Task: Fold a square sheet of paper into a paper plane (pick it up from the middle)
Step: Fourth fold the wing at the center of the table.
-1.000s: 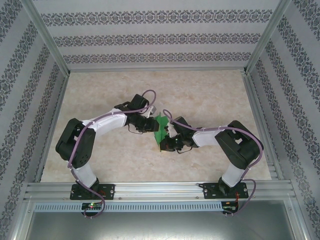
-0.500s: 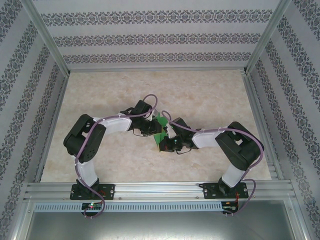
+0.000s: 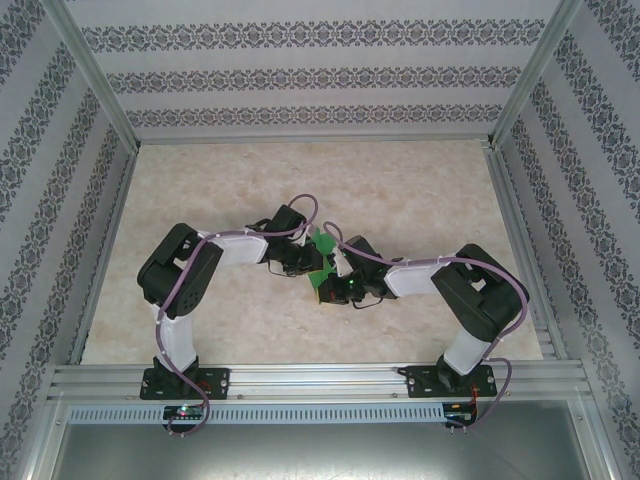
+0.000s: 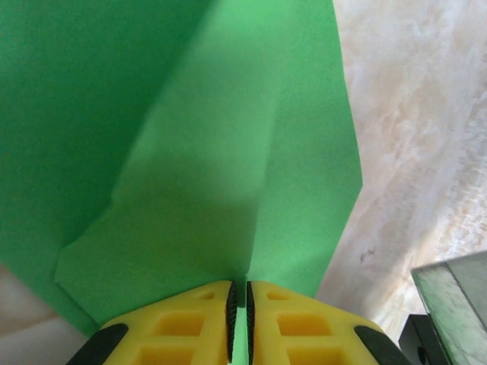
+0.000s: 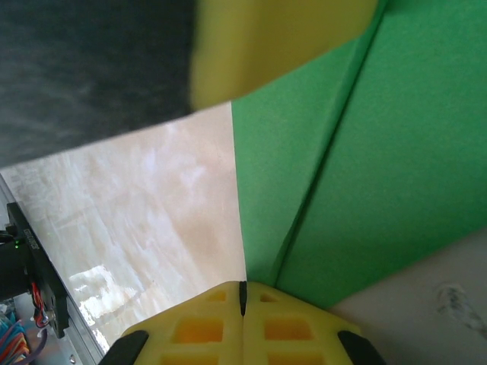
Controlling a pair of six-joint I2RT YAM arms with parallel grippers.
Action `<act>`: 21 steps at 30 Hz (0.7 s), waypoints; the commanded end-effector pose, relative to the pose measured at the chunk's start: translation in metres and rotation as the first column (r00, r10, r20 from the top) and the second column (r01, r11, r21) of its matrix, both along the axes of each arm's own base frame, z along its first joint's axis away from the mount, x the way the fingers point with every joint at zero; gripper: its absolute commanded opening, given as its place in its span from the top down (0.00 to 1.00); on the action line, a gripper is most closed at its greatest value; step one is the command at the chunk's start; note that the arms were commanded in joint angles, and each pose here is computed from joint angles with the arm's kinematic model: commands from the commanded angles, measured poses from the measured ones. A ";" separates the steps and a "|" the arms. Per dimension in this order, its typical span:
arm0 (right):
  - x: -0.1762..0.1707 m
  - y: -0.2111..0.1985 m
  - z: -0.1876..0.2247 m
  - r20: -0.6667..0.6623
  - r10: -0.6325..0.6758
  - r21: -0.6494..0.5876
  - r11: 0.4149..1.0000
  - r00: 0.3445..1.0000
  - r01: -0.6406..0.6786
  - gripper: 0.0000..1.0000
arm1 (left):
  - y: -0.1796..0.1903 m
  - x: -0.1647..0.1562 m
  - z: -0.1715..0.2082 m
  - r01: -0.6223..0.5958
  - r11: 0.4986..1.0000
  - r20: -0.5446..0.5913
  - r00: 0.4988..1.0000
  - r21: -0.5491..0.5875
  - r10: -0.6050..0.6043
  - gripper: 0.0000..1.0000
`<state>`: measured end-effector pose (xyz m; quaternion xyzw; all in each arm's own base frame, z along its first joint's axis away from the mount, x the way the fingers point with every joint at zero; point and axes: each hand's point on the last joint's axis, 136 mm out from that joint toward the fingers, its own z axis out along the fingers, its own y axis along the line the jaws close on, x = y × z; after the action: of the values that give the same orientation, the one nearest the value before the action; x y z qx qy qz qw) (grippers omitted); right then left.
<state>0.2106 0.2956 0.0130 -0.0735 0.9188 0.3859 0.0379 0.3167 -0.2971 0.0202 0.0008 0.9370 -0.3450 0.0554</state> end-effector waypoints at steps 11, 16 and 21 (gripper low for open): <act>-0.048 -0.054 -0.060 -0.152 -0.031 -0.269 0.963 0.988 -0.011 0.95 | 0.024 0.028 -0.023 -0.017 0.976 0.067 0.998 0.218 0.003 0.84; -0.054 -0.058 -0.064 -0.161 -0.028 -0.285 0.958 0.987 -0.019 0.95 | 0.021 0.040 -0.021 -0.043 0.979 0.086 0.996 0.197 0.026 0.84; -0.058 -0.060 -0.069 -0.172 -0.032 -0.286 0.958 0.985 -0.019 0.96 | 0.020 0.057 -0.013 -0.093 0.986 0.118 0.990 0.140 0.077 0.84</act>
<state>0.2110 0.2934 0.0108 -0.0766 0.9166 0.3888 0.0535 0.3270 -0.2981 0.0190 0.0182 0.9496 -0.3093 0.0472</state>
